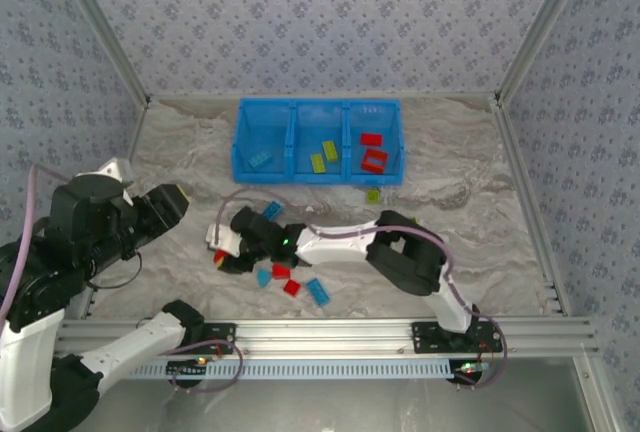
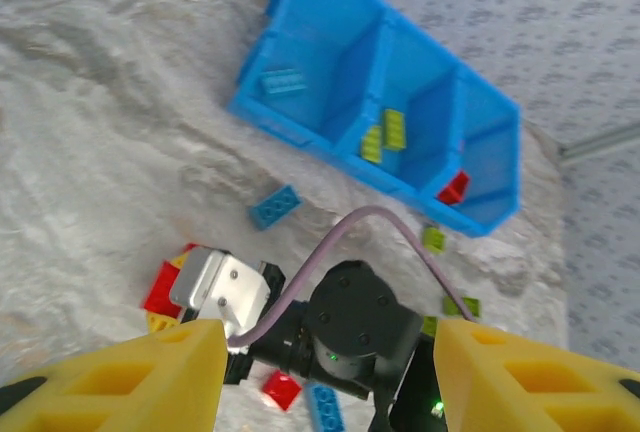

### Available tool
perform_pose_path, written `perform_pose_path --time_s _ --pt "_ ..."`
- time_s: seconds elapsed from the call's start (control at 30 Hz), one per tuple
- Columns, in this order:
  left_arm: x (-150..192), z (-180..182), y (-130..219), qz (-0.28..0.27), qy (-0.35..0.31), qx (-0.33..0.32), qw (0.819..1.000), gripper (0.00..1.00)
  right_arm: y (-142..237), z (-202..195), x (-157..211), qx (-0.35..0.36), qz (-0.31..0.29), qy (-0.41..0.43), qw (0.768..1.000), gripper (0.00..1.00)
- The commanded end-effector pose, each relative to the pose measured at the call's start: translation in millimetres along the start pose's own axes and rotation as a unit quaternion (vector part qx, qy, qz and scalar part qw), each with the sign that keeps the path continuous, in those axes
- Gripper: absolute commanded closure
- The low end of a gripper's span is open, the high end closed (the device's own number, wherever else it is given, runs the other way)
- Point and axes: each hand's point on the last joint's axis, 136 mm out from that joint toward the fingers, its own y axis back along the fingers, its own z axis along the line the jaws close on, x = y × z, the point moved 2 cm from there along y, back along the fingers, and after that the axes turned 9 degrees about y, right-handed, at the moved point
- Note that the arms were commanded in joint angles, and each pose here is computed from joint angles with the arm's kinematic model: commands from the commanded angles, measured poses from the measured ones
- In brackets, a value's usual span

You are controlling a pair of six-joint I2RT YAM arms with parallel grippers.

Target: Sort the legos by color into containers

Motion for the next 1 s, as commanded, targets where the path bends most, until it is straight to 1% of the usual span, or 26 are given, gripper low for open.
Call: perform_pose_path --time_s 0.0,0.1,0.17,0.27,0.37,0.47,0.57,0.63,0.73,0.77,0.83,0.97 --pt "5 -33 -4 0.034 -0.031 0.064 0.997 0.43 40 -29 -24 0.052 -0.025 -0.022 0.998 0.66" --pt "16 -53 -26 0.076 -0.04 0.079 0.993 0.43 71 -56 -21 0.085 -0.039 -0.053 0.994 0.67" --pt "23 -70 -44 0.099 -0.041 0.097 0.989 0.45 94 -74 -14 0.11 -0.037 -0.074 0.99 0.67" --pt "32 -96 -68 0.107 -0.061 0.113 0.986 0.45 130 -105 4 0.159 -0.025 -0.114 0.98 0.67" --pt "51 -124 -88 0.105 -0.113 0.113 0.982 0.45 173 -134 35 0.216 -0.002 -0.164 0.963 0.67" --pt "75 -152 -106 0.096 -0.157 0.118 0.976 0.45 220 -165 68 0.279 0.02 -0.224 0.934 0.67" --pt "105 -179 -124 0.102 -0.183 0.137 0.968 0.45 258 -196 107 0.335 0.052 -0.294 0.894 0.66" --pt "120 -190 -134 0.097 -0.199 0.136 0.966 0.45 275 -213 129 0.365 0.071 -0.329 0.868 0.65" --pt "138 -202 -150 0.093 -0.214 0.131 0.963 0.45 287 -243 161 0.377 0.079 -0.396 0.834 0.65" --pt "142 -206 -154 0.09 -0.219 0.13 0.963 0.46 291 -257 162 0.379 0.074 -0.411 0.826 0.65" --pt "150 -216 -156 0.081 -0.231 0.131 0.961 0.46 285 -275 176 0.376 0.088 -0.43 0.817 0.65" --pt "173 -241 -155 0.065 -0.269 0.129 0.952 0.45 272 -305 193 0.375 0.117 -0.443 0.806 0.65"
